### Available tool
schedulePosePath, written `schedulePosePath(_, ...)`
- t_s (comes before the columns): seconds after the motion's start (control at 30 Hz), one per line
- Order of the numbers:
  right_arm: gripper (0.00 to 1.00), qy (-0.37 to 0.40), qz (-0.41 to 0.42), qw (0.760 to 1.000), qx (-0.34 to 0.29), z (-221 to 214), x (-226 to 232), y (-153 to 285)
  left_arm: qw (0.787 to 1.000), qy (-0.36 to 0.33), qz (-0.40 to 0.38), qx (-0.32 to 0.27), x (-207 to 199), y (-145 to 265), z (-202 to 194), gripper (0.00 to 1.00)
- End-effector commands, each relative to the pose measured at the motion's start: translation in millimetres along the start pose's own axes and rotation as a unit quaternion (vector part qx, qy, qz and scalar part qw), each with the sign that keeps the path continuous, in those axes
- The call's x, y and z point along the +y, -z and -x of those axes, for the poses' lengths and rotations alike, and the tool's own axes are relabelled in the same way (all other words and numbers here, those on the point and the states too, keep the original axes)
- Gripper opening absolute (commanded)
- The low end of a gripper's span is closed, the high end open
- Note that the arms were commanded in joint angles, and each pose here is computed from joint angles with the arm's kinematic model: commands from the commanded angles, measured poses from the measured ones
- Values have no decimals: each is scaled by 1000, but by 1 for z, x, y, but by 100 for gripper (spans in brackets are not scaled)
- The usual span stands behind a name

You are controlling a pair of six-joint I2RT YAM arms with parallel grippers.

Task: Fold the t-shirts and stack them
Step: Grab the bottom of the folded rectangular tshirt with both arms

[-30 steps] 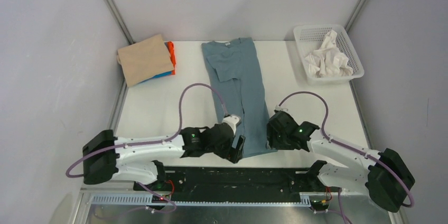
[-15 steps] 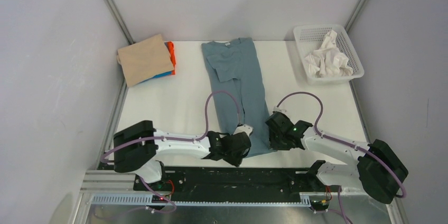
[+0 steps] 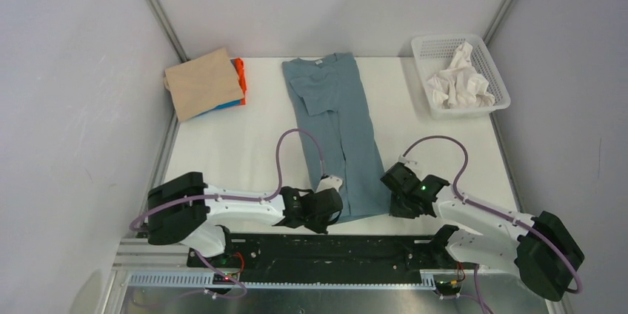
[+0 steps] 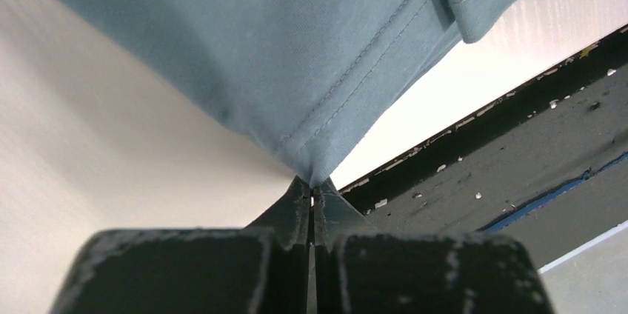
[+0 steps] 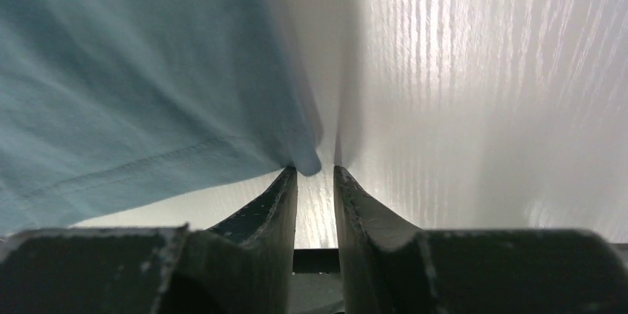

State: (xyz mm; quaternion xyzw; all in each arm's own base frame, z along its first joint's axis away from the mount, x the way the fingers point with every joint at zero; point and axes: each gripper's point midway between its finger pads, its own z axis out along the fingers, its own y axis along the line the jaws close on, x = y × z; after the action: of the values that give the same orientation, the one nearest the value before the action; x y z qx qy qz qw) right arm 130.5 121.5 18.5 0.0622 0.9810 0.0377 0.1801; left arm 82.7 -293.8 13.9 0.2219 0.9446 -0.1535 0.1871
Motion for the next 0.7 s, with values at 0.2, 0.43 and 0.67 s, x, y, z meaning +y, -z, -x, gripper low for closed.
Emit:
schedulePosePath(0.2, 22, -8, 68, 998, 3, -3, 21, -1, 998, 3, 42, 53, 29, 7, -45, 0)
schedulePosePath(0.43, 22, 1, 85, 996, 24, -9, 30, -8, 997, 0, 51, 62, 29, 3, -51, 0)
schedulePosePath(0.67, 23, -37, 50, 998, 13, -6, 13, -6, 996, 4, 53, 67, 33, 4, -56, 0)
